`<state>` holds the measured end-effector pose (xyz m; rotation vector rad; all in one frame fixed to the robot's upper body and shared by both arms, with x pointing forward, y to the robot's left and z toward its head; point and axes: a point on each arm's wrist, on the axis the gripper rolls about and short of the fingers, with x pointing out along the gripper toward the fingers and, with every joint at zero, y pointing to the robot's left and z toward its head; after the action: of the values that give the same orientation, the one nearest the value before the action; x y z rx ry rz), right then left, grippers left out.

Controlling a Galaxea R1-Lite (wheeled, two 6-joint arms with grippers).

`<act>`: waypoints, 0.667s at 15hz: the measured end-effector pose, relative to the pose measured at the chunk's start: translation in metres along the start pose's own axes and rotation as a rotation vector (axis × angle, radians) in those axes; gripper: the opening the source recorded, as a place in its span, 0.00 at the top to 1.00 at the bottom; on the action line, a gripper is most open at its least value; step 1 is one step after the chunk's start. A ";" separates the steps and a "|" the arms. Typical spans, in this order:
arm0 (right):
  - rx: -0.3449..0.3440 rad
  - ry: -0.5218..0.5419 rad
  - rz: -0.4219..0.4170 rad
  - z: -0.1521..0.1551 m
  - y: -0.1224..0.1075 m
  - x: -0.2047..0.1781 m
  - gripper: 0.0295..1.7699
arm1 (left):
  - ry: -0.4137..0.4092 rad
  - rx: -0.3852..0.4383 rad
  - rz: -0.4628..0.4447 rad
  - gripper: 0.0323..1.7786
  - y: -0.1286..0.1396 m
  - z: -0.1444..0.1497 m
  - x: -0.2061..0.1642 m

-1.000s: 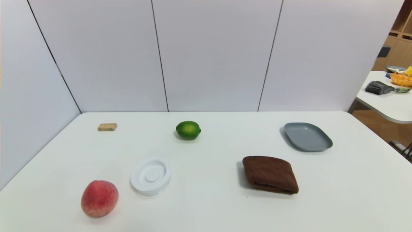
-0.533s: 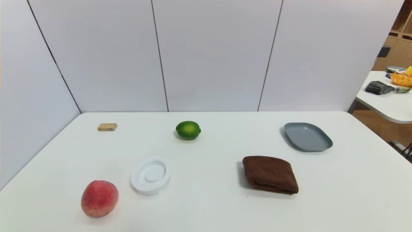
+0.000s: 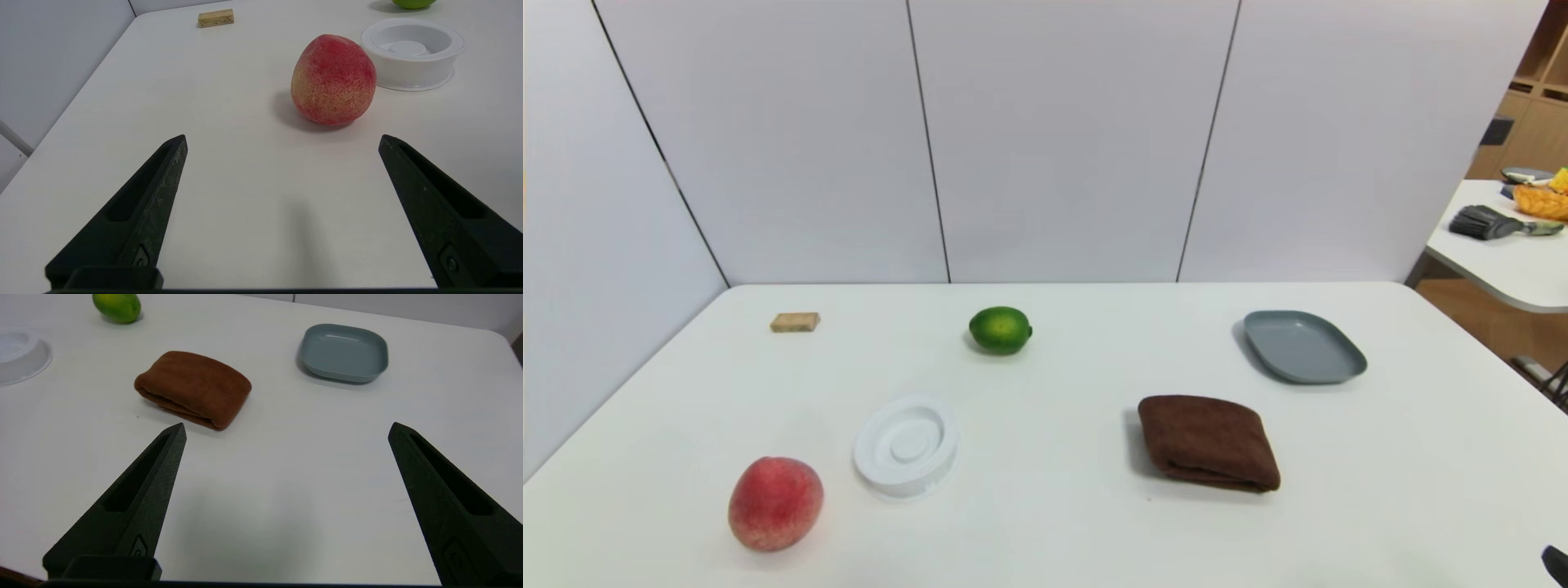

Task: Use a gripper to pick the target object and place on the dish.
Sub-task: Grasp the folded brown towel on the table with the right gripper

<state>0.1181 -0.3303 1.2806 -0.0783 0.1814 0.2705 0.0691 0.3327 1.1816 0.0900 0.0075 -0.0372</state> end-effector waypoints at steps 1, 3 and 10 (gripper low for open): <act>-0.022 0.039 0.044 0.013 -0.002 0.012 0.03 | 0.000 0.000 0.000 0.05 0.000 0.000 0.000; -0.070 0.117 0.139 0.037 -0.005 0.040 0.03 | 0.000 0.000 0.000 0.05 0.000 0.000 0.000; -0.304 0.257 0.545 0.085 -0.006 0.171 0.03 | 0.000 0.000 0.000 0.05 0.000 0.000 0.000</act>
<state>0.2963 -0.2834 1.3324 -0.3681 0.4171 0.8331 0.0691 0.3327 1.1816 0.0900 0.0075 -0.0368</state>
